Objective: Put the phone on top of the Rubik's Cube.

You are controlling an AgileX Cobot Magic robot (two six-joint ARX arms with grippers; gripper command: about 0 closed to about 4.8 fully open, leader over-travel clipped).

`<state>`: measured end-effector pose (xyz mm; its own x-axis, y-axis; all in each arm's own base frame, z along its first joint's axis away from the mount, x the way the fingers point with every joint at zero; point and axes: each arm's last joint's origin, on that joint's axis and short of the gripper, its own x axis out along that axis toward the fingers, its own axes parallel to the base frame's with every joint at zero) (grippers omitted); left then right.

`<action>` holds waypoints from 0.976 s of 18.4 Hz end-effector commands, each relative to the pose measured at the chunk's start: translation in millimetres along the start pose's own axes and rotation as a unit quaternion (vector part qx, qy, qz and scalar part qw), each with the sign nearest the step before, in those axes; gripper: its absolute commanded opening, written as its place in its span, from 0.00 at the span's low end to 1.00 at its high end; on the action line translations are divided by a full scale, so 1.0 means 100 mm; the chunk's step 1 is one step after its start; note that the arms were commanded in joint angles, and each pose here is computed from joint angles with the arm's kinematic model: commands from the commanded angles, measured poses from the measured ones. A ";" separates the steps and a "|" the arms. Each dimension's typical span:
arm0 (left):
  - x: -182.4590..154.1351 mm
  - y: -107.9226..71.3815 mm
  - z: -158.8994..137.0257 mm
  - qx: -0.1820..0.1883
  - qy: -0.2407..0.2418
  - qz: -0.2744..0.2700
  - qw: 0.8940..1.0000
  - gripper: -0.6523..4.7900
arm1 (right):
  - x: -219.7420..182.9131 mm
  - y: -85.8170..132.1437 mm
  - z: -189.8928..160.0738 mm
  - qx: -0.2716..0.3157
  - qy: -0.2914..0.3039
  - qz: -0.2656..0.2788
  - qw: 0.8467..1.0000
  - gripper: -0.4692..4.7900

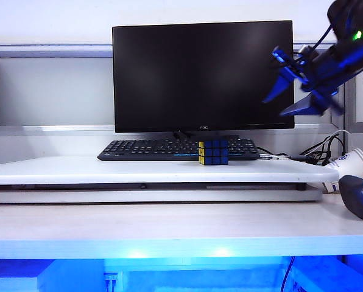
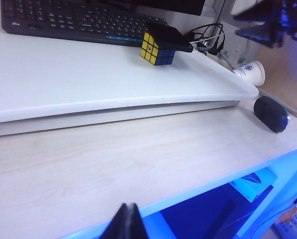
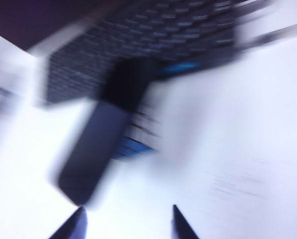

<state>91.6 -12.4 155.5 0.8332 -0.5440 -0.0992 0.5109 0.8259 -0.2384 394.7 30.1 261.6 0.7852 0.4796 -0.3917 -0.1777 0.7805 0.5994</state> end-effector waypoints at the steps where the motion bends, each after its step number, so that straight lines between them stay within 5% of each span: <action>1: 0.00 0.00 -0.01 0.000 0.004 0.001 1.000 0.11 | -0.26 0.12 0.04 -0.105 0.002 -0.083 0.991 0.38; 5: 0.00 0.00 -0.01 0.000 0.004 0.001 1.000 0.11 | -0.48 0.23 0.06 -0.166 0.004 -0.117 0.979 0.07; 11: 0.00 0.01 -0.01 0.032 0.001 0.020 0.999 0.11 | -0.99 0.22 -0.36 -0.183 -0.054 -0.158 0.969 0.07; 18: -0.02 0.10 -0.01 0.084 -0.002 0.179 0.980 0.11 | -1.52 0.27 -0.76 -0.212 -0.098 -0.200 0.952 0.07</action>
<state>94.9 -4.8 153.8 0.9509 -0.2819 -0.1280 0.2782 0.9594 -0.0463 230.8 9.4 280.8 0.9165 0.0733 -0.3933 -0.0409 0.9951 0.0904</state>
